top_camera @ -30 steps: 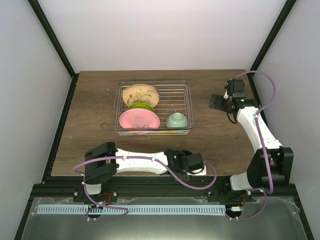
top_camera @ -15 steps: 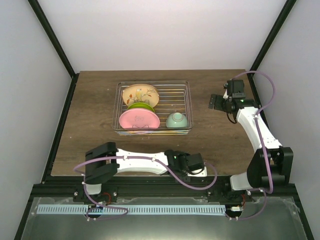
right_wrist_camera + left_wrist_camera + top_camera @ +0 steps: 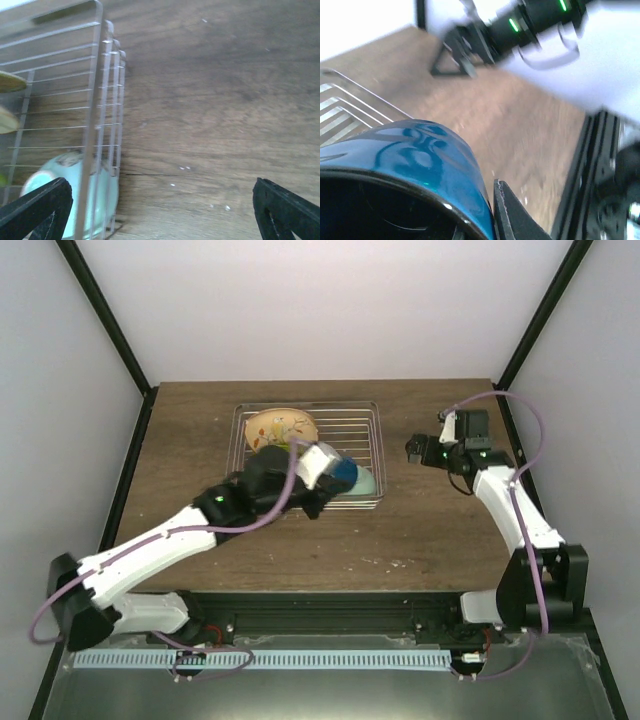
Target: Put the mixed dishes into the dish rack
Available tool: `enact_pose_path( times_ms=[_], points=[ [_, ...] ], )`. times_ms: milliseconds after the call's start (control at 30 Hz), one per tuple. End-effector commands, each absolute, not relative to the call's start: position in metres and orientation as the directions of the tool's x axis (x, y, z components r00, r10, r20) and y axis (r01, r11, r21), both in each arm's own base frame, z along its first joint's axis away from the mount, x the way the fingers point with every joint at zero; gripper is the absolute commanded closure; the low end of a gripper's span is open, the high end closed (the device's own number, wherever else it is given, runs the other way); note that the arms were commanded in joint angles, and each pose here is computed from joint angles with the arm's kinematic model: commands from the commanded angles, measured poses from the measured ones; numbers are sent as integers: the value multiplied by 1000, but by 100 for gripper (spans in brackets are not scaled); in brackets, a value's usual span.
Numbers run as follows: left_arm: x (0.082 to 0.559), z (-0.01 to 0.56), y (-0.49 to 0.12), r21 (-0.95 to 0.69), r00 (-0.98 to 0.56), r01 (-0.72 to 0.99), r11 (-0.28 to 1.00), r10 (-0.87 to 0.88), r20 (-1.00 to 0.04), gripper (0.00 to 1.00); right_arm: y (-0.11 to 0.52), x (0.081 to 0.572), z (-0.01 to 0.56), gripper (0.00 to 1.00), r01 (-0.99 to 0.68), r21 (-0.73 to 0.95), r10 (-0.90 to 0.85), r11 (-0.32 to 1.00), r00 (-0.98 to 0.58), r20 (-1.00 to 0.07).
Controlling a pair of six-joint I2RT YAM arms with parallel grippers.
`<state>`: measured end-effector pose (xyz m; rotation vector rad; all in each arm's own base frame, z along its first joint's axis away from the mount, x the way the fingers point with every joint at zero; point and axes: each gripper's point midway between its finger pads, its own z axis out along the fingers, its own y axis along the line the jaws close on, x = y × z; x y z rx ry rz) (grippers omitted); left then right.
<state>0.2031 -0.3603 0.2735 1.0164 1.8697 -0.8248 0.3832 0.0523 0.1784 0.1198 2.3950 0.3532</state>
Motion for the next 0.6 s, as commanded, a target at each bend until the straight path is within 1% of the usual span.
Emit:
enact_pose_path(
  times_ms=[0, 133, 200, 367, 467, 567],
  points=[
    [218, 355, -339, -389, -403, 843, 371, -41, -914, 100, 81, 377, 235, 1, -240, 354, 142, 904, -612, -778],
    [242, 394, -307, -530, -471, 806, 262, -258, -844, 100, 105, 356, 263, 1, -410, 385, 125, 827, -533, -837],
    [250, 405, -296, -578, -506, 795, 184, -324, -799, 100, 120, 344, 272, 1, -499, 413, 123, 762, -515, -848],
    [264, 411, -290, -652, -594, 757, 28, -385, -706, 100, 158, 305, 284, 2, -717, 486, 108, 500, -505, -856],
    [264, 412, -292, -668, -623, 744, -28, -392, -677, 100, 169, 286, 282, 2, -775, 510, 102, 373, -512, -853],
    [259, 417, -289, -663, -624, 746, -56, -405, -668, 100, 177, 272, 281, 4, -805, 525, 98, 276, -520, -849]
  ],
)
